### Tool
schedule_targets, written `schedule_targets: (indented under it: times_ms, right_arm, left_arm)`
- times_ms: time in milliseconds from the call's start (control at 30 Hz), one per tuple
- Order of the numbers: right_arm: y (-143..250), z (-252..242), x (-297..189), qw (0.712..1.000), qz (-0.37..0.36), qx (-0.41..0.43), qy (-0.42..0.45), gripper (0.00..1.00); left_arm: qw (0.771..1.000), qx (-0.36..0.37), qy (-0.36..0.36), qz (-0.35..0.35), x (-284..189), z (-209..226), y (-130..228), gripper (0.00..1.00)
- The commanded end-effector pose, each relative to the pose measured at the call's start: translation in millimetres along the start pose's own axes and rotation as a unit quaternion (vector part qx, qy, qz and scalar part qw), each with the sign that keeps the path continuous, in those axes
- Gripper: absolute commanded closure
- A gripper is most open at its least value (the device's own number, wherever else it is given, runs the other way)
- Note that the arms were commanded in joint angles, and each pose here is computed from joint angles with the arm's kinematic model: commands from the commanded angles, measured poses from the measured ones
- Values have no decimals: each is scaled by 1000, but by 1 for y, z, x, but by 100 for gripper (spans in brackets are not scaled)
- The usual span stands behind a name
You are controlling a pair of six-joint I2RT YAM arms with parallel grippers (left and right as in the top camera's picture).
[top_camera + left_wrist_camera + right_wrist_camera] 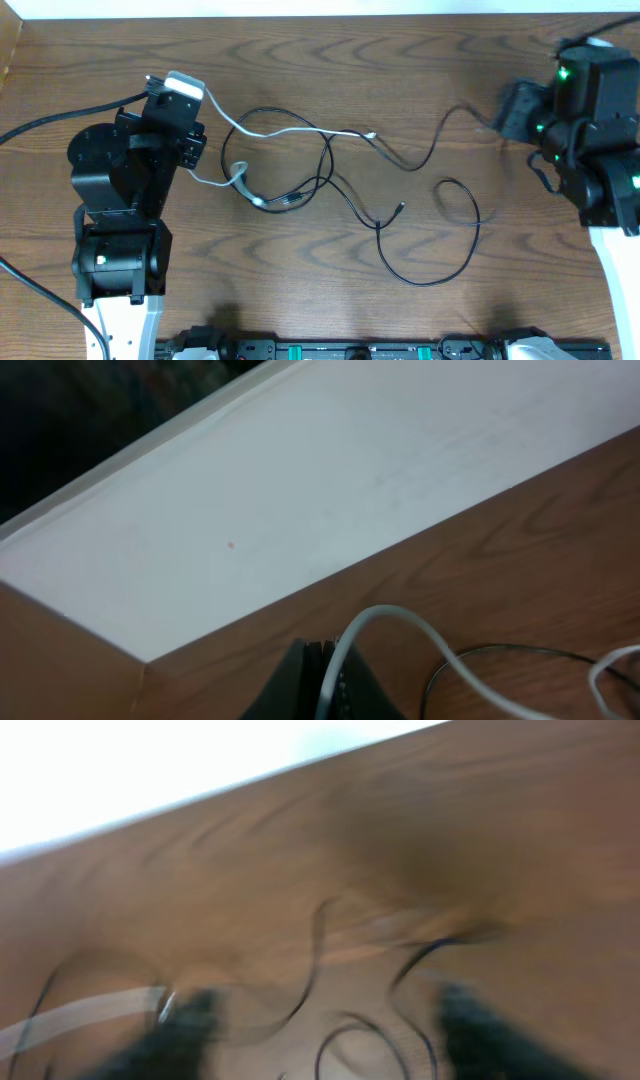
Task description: Untangle cables
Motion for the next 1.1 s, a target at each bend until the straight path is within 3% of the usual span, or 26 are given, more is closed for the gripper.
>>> schedule_targets:
  times_ms: [0,133,300,500,667,867,1067]
  right_arm:
    - [21,33,4,976,92,-129,-152,1]
    - [38,42,13,944,139,-211,-211,0]
    - [53,33,37,930,191,-249,-191,1]
    - [82,25,89,918,274,-237,-161,1]
    - [109,21,132,897,337,-246,-145,1]
    - [139,23,169,877,378,-268,-126,1]
    - [164,37,189,863,391,-292,-131,1]
  left_arm:
    - [1000,-5,8,-26,-3,2,-10,93]
    - [999,-2,9,-40,-3,3,-14,93]
    - [991,11,43,-128,-11,-1,-39,93]
    - [955,-13,109,-276,-35,-5,-82,93]
    - [930,-39,149,-333,-48,-6,-99,93]
    - [889,-10,208,-407,-70,-13,-116,93]
    - [857,7,207,-472,-99,-6,-136,93]
Point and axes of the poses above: each gripper's point midway between its finger pads, its own x axis out along the fingers, its own z axis along the line the jaws close on, y = z × x, the point moved 6 cm from there along -x, back along the fingers, and after that the axes turned 14 degrees about x, right-handed, at the moved point
